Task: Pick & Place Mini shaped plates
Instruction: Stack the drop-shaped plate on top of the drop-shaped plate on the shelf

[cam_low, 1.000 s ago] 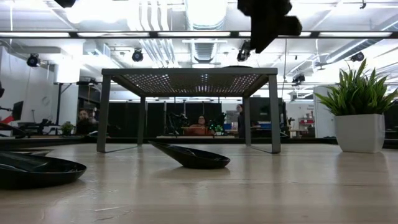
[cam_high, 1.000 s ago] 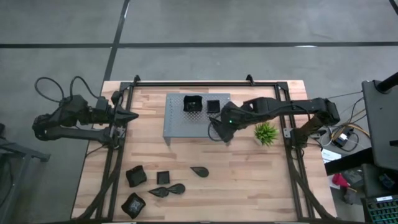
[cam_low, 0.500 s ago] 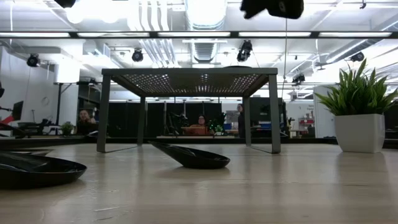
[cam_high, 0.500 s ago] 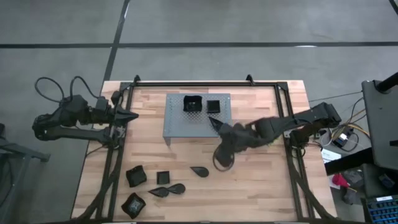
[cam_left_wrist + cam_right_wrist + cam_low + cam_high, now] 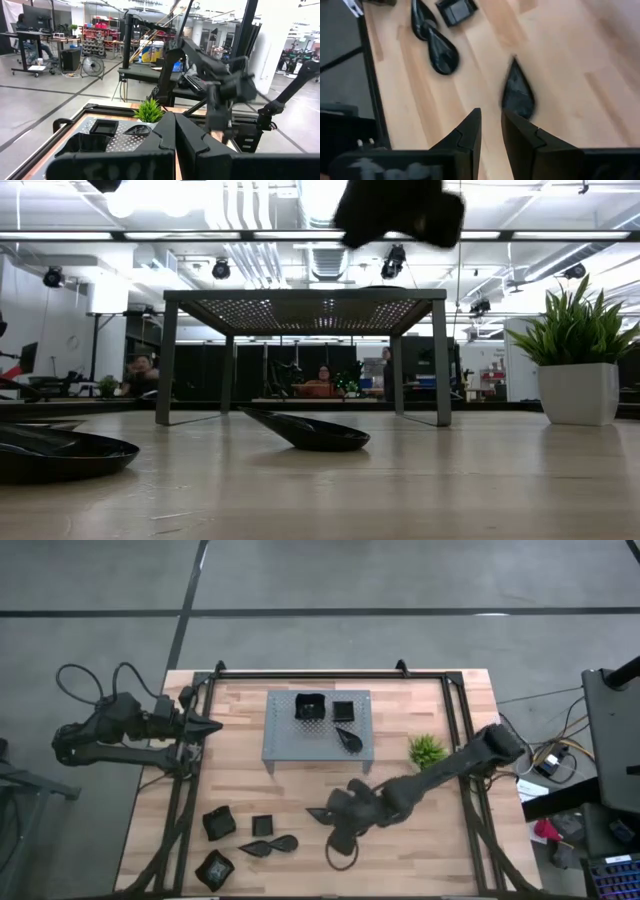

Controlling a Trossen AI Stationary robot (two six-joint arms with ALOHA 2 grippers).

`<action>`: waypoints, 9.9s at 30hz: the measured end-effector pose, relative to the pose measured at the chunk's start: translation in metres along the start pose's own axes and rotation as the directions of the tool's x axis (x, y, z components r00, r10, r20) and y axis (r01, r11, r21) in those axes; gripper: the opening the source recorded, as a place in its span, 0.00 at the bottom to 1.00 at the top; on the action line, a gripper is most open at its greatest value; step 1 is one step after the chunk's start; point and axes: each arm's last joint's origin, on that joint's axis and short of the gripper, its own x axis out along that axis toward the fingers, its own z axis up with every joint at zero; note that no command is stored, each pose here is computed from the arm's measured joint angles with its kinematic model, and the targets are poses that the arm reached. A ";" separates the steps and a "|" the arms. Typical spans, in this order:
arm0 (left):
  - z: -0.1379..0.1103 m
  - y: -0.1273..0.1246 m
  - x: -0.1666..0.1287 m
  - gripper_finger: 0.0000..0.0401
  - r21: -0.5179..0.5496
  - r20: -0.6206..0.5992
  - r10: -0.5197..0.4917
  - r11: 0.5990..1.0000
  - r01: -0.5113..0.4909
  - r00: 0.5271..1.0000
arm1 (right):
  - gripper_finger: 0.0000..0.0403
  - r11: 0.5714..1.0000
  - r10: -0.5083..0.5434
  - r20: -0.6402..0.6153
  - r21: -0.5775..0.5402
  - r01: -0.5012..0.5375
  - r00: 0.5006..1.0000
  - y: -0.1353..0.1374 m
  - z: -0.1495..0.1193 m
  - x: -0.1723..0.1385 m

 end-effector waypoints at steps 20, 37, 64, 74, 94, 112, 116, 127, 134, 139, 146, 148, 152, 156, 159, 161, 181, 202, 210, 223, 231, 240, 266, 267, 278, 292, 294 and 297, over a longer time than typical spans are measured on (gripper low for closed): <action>0.000 0.000 0.000 0.00 0.000 0.000 0.000 1.000 0.000 1.000 | 0.22 0.990 -0.138 -0.021 -0.030 0.137 0.990 -0.014 -0.011 0.085; 0.000 0.000 0.000 0.00 0.000 0.000 0.000 1.000 0.000 1.000 | 0.32 0.969 -0.244 -0.057 -0.056 0.241 0.968 -0.036 -0.025 0.102; 0.000 0.000 0.000 0.00 0.000 0.000 0.000 1.000 0.000 1.000 | 0.28 0.965 -0.251 -0.003 -0.081 0.250 0.968 -0.049 -0.032 0.112; 0.000 0.000 0.000 0.00 0.000 0.000 0.000 1.000 0.000 1.000 | 0.15 0.969 -0.237 -0.001 -0.077 0.236 0.972 -0.048 -0.031 0.112; 0.000 0.000 0.000 0.00 0.000 0.000 0.000 1.000 0.000 1.000 | 0.02 0.979 -0.123 0.032 -0.157 0.127 0.992 -0.023 0.002 0.078; 0.000 0.000 0.000 0.00 0.000 0.000 0.000 1.000 0.000 1.000 | 0.02 0.948 -0.188 0.128 -0.234 0.214 0.974 -0.064 0.049 -0.073; 0.000 0.000 0.000 0.00 0.000 0.000 0.000 1.000 0.000 1.000 | 0.02 0.950 -0.204 0.169 -0.205 0.237 0.964 -0.088 0.064 -0.100; 0.000 0.000 0.000 0.00 0.000 0.000 0.000 1.000 0.000 1.000 | 0.02 0.958 -0.270 0.087 -0.073 0.276 0.959 -0.140 0.080 -0.101; 0.000 0.000 0.000 0.00 0.000 0.000 0.000 1.000 0.000 1.000 | 0.02 0.952 -0.301 0.053 -0.042 0.303 0.952 -0.150 0.081 -0.091; 0.000 0.000 0.000 0.00 0.000 0.000 0.000 1.000 0.000 1.000 | 0.02 0.949 -0.314 0.051 0.016 0.314 0.948 -0.155 0.082 -0.091; 0.000 0.000 0.000 0.00 0.000 0.000 0.000 1.000 0.000 1.000 | 0.02 0.939 -0.343 0.020 0.044 0.342 0.939 -0.162 0.078 -0.087; 0.000 0.000 0.000 0.00 0.000 0.000 0.000 1.000 0.000 1.000 | 0.02 0.939 -0.343 0.019 0.042 0.342 0.939 -0.162 0.077 -0.085; 0.000 0.000 0.000 0.00 0.000 0.000 0.000 1.000 0.000 1.000 | 0.02 0.937 -0.347 0.015 0.042 0.346 0.938 -0.164 0.075 -0.081; 0.000 0.000 0.000 0.00 0.000 0.000 0.000 1.000 0.000 1.000 | 0.02 0.940 -0.339 0.029 0.046 0.338 0.940 -0.163 0.075 -0.080; 0.000 0.000 0.000 0.00 0.000 0.000 0.000 1.000 0.000 1.000 | 0.02 0.942 -0.335 0.039 0.050 0.333 0.941 -0.163 0.076 -0.080; 0.000 0.000 0.000 0.00 0.000 0.000 0.000 1.000 0.000 1.000 | 0.02 0.941 -0.335 0.044 0.052 0.333 0.941 -0.163 0.077 -0.080; 0.000 0.000 0.000 0.00 0.000 0.000 0.000 1.000 0.000 1.000 | 0.25 0.945 -0.319 0.076 0.096 0.311 0.945 -0.159 0.082 -0.089; 0.000 0.000 0.000 0.00 0.000 0.000 0.000 1.000 0.000 1.000 | 0.18 0.996 -0.093 0.260 0.022 0.091 0.961 -0.100 0.078 -0.093; 0.000 0.000 0.000 0.00 0.000 0.000 0.000 1.000 0.000 1.000 | 0.18 0.991 0.041 0.302 -0.135 0.001 0.952 -0.059 0.065 -0.077; 0.000 0.000 0.000 0.00 0.000 0.000 0.000 1.000 0.000 1.000 | 0.17 0.982 0.081 0.224 -0.184 -0.040 0.971 -0.025 0.040 0.003; 0.000 0.000 0.000 0.00 0.000 0.000 0.000 1.000 0.000 1.000 | 0.15 0.957 0.235 0.152 -0.210 -0.201 0.960 -0.014 0.031 0.058; 0.000 0.000 0.000 0.00 0.000 0.000 0.000 1.000 0.000 1.000 | 0.20 0.954 0.226 0.057 -0.213 -0.210 0.972 -0.007 0.019 0.120; 0.000 0.000 0.000 0.00 0.000 0.000 0.000 1.000 0.000 1.000 | 0.23 0.938 0.230 -0.056 -0.251 -0.237 0.971 0.016 0.023 0.163; 0.000 0.000 0.000 0.00 0.000 0.000 0.000 1.000 0.000 1.000 | 0.23 0.937 0.230 -0.056 -0.258 -0.237 0.972 0.016 0.023 0.163; 0.000 0.000 0.000 0.00 0.000 0.000 0.000 1.000 0.000 1.000 | 0.19 0.940 0.174 -0.013 -0.297 -0.170 0.985 0.013 0.025 0.164; 0.000 0.000 0.000 0.00 0.000 0.000 0.000 1.000 0.000 1.000 | 0.23 0.947 0.145 -0.032 -0.284 -0.148 0.989 0.002 0.022 0.169; 0.000 0.000 0.000 0.00 0.000 0.000 0.000 1.000 0.000 1.000 | 0.22 0.946 0.154 -0.038 -0.283 -0.158 0.987 0.002 0.022 0.169; 0.000 0.000 0.000 0.00 0.000 0.000 0.000 1.000 0.000 1.000 | 0.20 0.945 0.154 -0.038 -0.286 -0.159 0.987 0.002 0.022 0.170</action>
